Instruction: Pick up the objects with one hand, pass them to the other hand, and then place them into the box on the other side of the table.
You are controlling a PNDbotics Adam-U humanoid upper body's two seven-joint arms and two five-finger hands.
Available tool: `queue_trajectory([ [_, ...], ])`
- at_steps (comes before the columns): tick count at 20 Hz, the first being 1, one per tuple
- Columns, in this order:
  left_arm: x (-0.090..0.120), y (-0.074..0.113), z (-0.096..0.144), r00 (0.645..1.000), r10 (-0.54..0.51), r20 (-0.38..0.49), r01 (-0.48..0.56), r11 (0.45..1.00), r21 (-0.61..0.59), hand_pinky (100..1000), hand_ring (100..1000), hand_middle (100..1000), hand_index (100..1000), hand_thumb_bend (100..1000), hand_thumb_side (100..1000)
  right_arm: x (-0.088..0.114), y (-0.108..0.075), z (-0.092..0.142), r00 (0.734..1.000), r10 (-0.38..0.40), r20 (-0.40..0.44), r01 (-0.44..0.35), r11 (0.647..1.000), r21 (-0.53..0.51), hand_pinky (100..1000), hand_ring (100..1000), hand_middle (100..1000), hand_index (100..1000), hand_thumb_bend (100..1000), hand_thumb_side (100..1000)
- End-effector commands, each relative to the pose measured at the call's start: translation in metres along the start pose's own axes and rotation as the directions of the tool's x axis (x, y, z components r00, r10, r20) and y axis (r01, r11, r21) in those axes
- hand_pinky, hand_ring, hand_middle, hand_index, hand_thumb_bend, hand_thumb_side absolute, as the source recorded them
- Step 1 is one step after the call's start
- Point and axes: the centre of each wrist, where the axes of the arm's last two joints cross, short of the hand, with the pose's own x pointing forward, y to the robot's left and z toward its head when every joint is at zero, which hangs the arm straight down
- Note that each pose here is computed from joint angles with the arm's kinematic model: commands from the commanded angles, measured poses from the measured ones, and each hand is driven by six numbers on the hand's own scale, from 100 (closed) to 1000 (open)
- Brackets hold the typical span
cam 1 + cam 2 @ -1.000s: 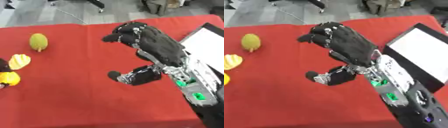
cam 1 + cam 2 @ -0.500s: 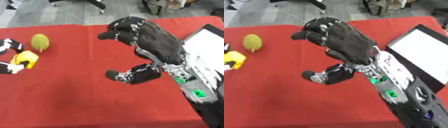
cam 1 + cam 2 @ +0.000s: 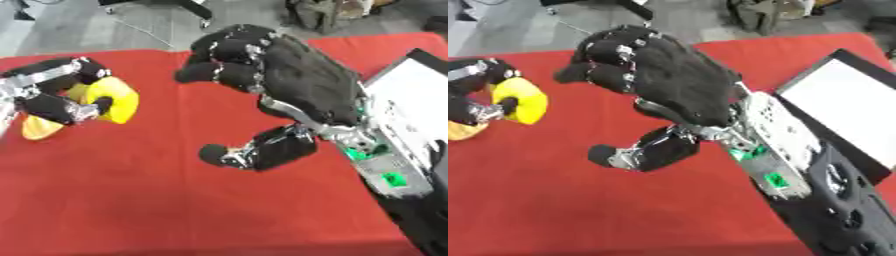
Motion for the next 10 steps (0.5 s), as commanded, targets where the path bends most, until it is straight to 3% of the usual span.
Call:
queue_trajectory([
  [1, 0.019, 0.004, -0.018, 0.999, 0.017, 0.046, -0.013, 0.997, -0.077, 701, 560, 508, 604, 100, 459, 0.003, -0.008, -0.006, 0.999, 0.016, 0.037, -0.016, 1.000, -0.010, 795, 812, 723, 839, 407, 398],
  [10, 0.047, -0.001, -0.051, 0.988, 0.075, 0.138, -0.046, 0.978, -0.202, 705, 567, 512, 608, 100, 477, 0.006, -0.004, -0.004, 1.000, 0.030, 0.003, -0.030, 0.998, 0.058, 800, 809, 729, 839, 400, 381],
])
